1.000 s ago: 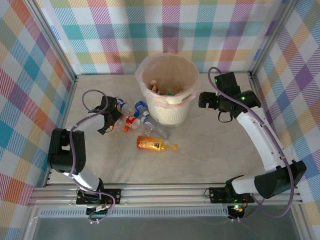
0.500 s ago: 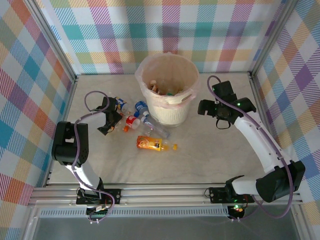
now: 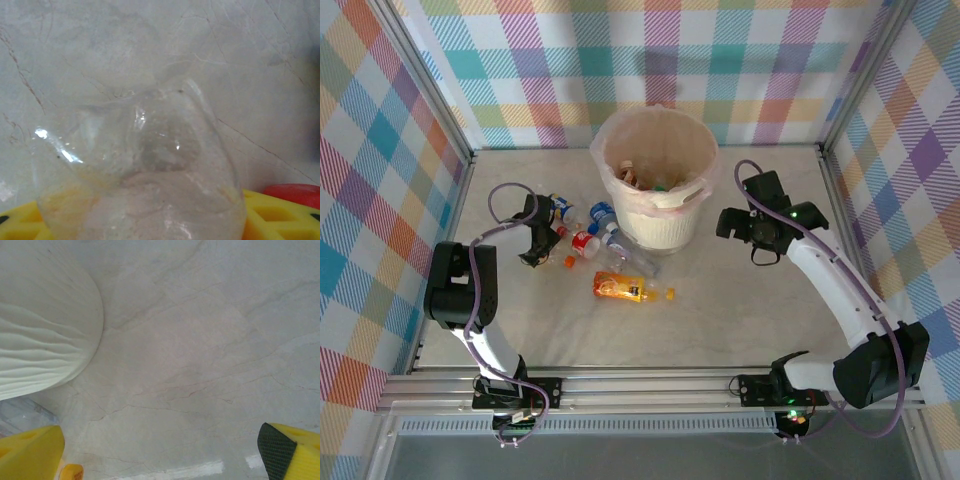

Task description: Put the plastic bottles in the bin

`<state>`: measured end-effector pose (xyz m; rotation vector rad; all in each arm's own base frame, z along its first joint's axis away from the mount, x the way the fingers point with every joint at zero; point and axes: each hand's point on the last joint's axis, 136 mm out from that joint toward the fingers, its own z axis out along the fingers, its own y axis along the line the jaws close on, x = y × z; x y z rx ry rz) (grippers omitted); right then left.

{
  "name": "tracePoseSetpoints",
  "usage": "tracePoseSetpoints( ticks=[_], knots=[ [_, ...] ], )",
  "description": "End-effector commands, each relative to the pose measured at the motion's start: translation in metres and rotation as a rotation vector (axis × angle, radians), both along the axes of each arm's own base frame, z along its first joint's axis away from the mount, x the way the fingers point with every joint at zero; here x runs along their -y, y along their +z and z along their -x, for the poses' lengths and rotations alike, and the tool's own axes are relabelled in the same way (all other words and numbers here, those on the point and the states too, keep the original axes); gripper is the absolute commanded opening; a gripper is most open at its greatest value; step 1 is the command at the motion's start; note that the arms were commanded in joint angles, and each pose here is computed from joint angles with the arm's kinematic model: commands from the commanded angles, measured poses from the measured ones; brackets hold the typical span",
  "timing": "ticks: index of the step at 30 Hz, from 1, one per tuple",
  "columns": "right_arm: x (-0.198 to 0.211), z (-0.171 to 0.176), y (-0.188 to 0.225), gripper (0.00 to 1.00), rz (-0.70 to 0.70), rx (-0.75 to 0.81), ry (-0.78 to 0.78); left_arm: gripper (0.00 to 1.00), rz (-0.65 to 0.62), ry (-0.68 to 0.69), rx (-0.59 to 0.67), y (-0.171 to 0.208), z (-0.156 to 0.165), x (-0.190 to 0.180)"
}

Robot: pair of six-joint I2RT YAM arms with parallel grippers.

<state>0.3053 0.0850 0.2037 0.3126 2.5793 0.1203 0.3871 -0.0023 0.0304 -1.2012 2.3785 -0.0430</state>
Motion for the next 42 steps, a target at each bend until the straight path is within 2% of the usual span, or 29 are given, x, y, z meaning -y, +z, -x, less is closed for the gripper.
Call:
tracePoseSetpoints(
  ticks=[1, 8, 13, 24, 33, 42],
  knots=[
    [0.006, 0.004, -0.006, 1.00, 0.004, -0.017, -0.041, 0.58, -0.003, 0.013, -0.017, 0.003, 0.013, -0.007],
    [0.010, 0.010, -0.015, 1.00, 0.020, -0.042, -0.058, 0.56, -0.020, 0.001, 0.038, 0.036, 0.018, -0.010],
    [0.012, 0.013, -0.025, 1.00, 0.026, -0.073, -0.072, 0.55, -0.019, -0.031, 0.112, 0.081, 0.023, -0.008],
    [0.013, 0.021, -0.053, 1.00, 0.031, -0.145, -0.098, 0.56, 0.031, -0.158, 0.468, 0.211, 0.015, 0.019],
    [0.019, 0.027, -0.069, 1.00, 0.036, -0.188, -0.178, 0.56, 0.060, -0.315, 0.743, 0.320, -0.012, 0.065],
    [0.016, 0.024, -0.078, 1.00, 0.024, -0.206, -0.189, 0.57, 0.060, -0.519, 0.949, 0.406, -0.047, 0.142]
  ],
)
